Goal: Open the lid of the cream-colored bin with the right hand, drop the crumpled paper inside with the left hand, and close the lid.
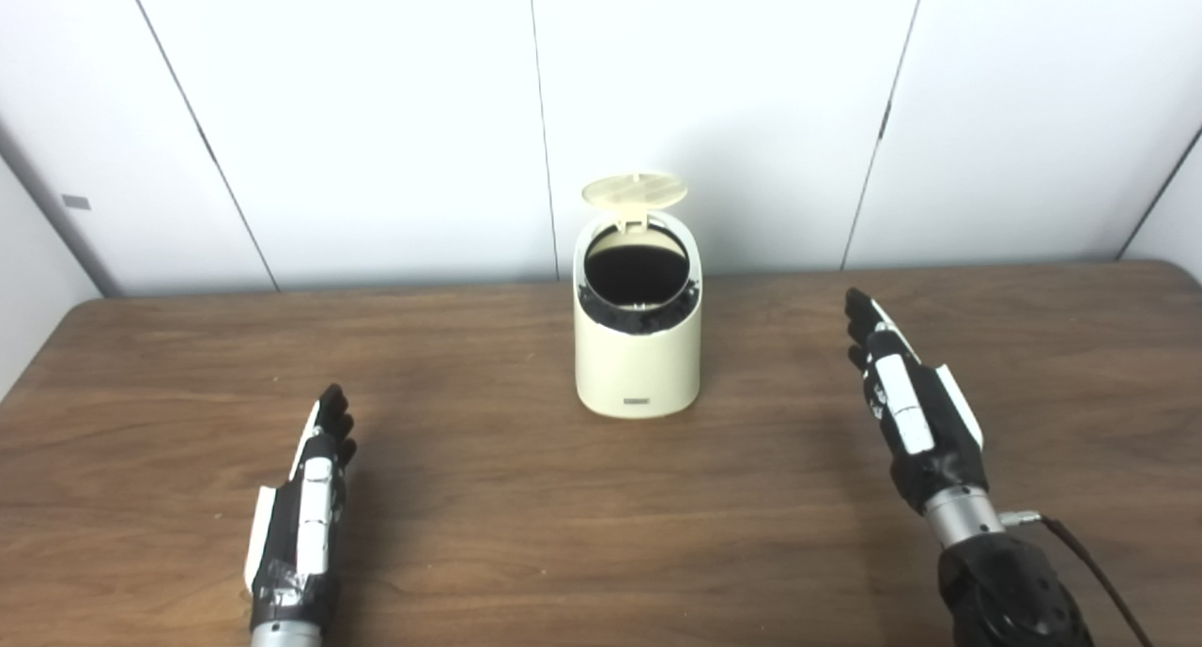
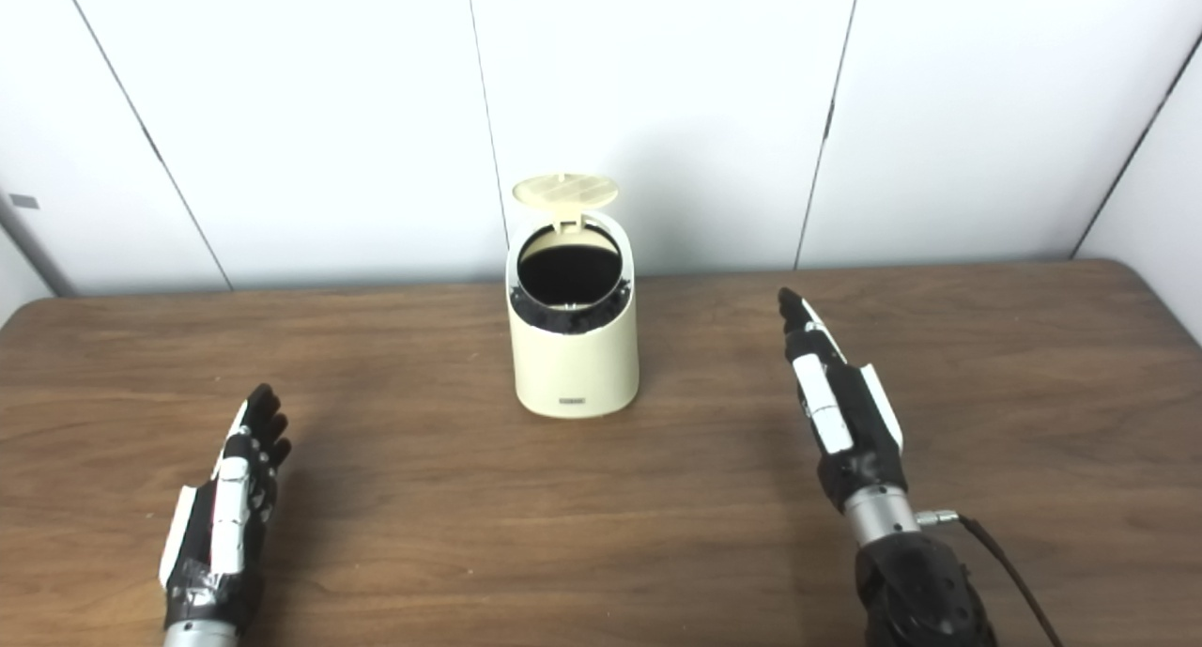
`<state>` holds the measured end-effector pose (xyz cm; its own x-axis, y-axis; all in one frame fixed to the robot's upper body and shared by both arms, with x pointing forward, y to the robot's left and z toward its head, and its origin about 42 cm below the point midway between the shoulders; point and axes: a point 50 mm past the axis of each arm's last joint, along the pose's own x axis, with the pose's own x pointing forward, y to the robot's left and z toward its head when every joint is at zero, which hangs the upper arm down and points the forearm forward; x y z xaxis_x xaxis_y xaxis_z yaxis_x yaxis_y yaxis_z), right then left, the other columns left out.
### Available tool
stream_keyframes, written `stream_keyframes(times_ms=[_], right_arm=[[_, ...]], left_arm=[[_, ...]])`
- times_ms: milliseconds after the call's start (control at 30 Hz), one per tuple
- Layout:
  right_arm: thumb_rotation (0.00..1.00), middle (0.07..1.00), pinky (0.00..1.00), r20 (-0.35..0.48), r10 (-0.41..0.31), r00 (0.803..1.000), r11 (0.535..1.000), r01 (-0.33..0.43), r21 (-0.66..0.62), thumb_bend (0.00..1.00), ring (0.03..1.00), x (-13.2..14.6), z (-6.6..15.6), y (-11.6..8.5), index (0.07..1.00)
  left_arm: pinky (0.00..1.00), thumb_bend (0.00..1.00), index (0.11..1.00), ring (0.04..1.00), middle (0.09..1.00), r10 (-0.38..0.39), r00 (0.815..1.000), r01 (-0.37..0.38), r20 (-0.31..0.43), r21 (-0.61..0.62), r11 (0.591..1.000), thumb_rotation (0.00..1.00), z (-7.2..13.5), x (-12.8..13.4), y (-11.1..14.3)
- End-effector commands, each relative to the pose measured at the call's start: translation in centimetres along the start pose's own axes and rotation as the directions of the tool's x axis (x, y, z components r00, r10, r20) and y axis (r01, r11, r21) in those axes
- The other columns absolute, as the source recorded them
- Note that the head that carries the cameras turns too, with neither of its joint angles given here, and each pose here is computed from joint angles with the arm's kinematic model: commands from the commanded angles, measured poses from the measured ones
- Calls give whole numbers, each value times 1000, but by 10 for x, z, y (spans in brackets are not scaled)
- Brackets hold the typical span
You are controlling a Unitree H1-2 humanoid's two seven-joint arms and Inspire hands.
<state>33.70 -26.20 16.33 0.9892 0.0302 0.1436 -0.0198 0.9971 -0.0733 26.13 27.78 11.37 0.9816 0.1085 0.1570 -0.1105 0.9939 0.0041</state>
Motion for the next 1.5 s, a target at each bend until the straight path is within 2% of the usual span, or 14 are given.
stream_keyframes(times_ms=[0,267,367,567,700,833,1033,1200,1367,1467], right_arm=[[867,965,999,99,21,995,1000,-19,-22,632,990,19,24,2,910],[900,961,991,151,89,984,988,-68,-137,637,981,46,46,14,908],[928,942,931,178,107,978,962,-57,-265,589,950,55,56,17,896],[909,928,842,197,114,974,924,-32,-380,518,910,72,74,23,880],[943,923,844,225,140,964,893,-25,-449,505,905,82,87,28,885],[910,918,854,247,155,957,882,-22,-470,494,909,93,99,32,878],[906,932,872,257,171,951,871,-24,-490,532,925,106,116,36,883],[927,915,821,264,198,944,857,-36,-514,540,890,113,128,43,888],[916,920,833,280,221,934,851,-45,-524,525,898,121,136,49,888],[911,908,801,276,245,930,833,-56,-551,517,875,124,141,53,894]], left_arm=[[1000,416,1000,1000,1000,7,999,-8,-34,-24,1000,1000,-13,-7,-6],[1000,375,1000,1000,1000,7,999,-8,-33,-23,1000,1000,-18,-8,-9],[1000,377,1000,1000,1000,7,999,-8,-37,-21,1000,1000,-20,-8,-10],[1000,366,1000,1000,1000,15,999,-16,-41,-23,1000,1000,-22,-7,-10],[1000,365,1000,1000,1000,19,999,-20,-40,-27,999,1000,-24,-6,-13],[1000,363,1000,1000,1000,19,999,-20,-41,-27,999,1000,-26,-6,-15],[1000,395,1000,1000,1000,22,999,-23,-49,-18,1000,1000,-27,-6,-18],[1000,384,1000,1000,1000,28,998,-29,-48,-31,999,1000,-27,-6,-19],[1000,392,1000,1000,1000,26,998,-28,-53,-30,999,1000,-28,-5,-20],[1000,404,1000,1000,1000,25,998,-27,-53,-28,999,1000,-29,-5,-21]])
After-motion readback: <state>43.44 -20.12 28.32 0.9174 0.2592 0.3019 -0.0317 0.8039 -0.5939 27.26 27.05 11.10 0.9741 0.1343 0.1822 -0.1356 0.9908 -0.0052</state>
